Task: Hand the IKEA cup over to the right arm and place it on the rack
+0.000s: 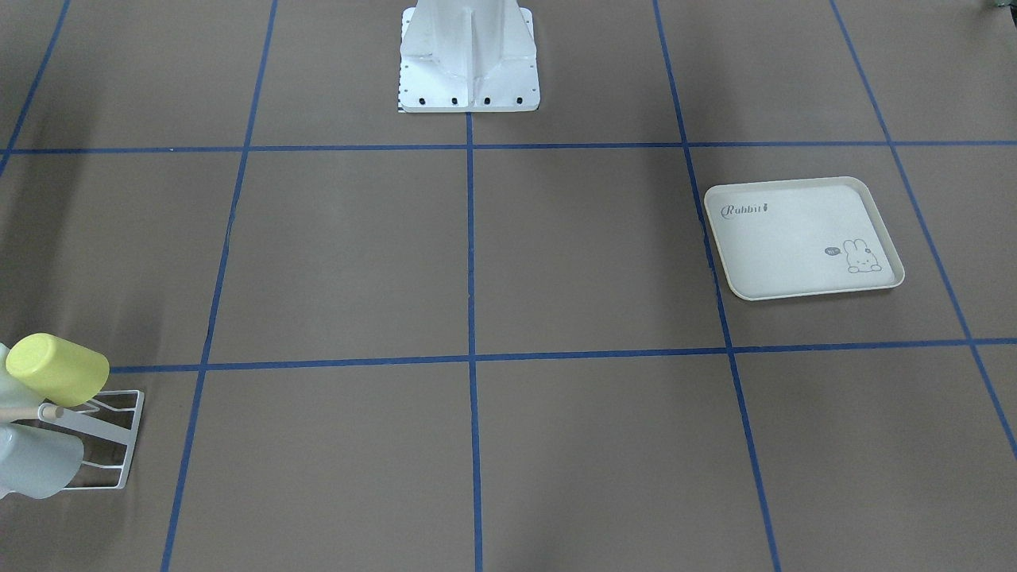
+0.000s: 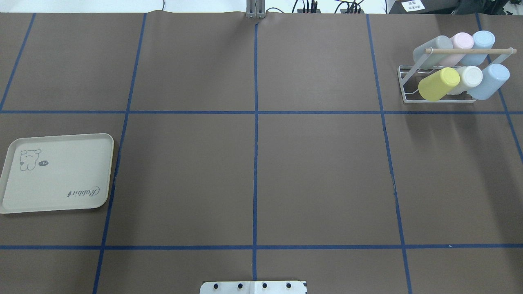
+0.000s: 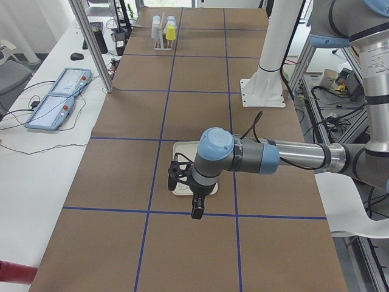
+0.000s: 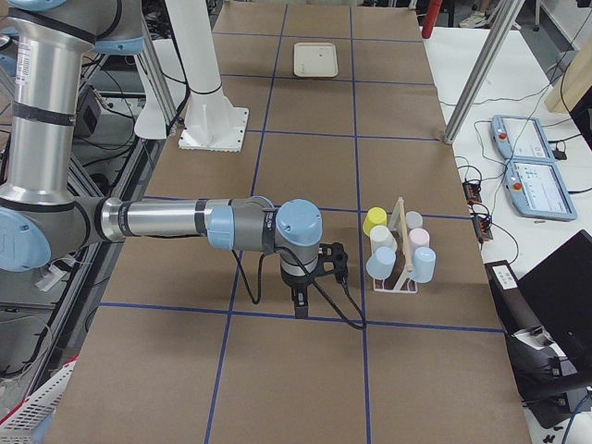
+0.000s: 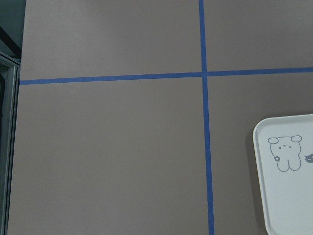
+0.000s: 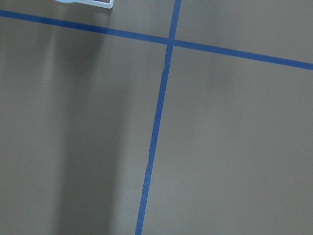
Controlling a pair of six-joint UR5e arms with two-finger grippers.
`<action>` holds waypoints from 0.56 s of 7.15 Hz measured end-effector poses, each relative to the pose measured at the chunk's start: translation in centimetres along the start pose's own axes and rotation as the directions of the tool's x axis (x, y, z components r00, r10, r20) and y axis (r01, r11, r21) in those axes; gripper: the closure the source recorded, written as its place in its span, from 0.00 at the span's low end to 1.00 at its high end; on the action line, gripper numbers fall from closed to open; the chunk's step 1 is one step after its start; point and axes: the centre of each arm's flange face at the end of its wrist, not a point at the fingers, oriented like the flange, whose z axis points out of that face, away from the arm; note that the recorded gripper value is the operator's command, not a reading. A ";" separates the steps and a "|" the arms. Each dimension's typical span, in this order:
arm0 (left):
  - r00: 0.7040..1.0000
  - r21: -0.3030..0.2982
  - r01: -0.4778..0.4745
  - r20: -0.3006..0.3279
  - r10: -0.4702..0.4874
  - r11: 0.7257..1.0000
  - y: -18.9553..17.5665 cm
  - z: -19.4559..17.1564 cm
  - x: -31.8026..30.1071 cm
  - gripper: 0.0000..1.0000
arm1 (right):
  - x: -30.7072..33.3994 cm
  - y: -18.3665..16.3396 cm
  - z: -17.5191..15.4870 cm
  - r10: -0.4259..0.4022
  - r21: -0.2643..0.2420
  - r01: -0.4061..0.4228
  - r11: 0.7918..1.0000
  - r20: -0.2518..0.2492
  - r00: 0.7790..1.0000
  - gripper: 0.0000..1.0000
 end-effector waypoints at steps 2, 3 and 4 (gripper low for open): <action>1.000 0.002 -0.002 0.000 0.002 1.000 0.0 0.0 0.0 0.00 | -0.1 -0.4 -0.1 0.010 0.031 -0.010 0.999 -0.001 1.000 0.00; 1.000 0.000 0.000 0.000 0.000 1.000 0.0 0.1 -0.1 0.00 | -0.2 -0.5 -0.1 0.012 0.035 -0.012 0.999 0.006 1.000 0.00; 1.000 -0.002 0.001 0.001 -0.001 1.000 0.1 0.2 -0.2 0.00 | -0.3 -0.5 -0.1 0.012 0.037 -0.013 0.999 0.015 1.000 0.00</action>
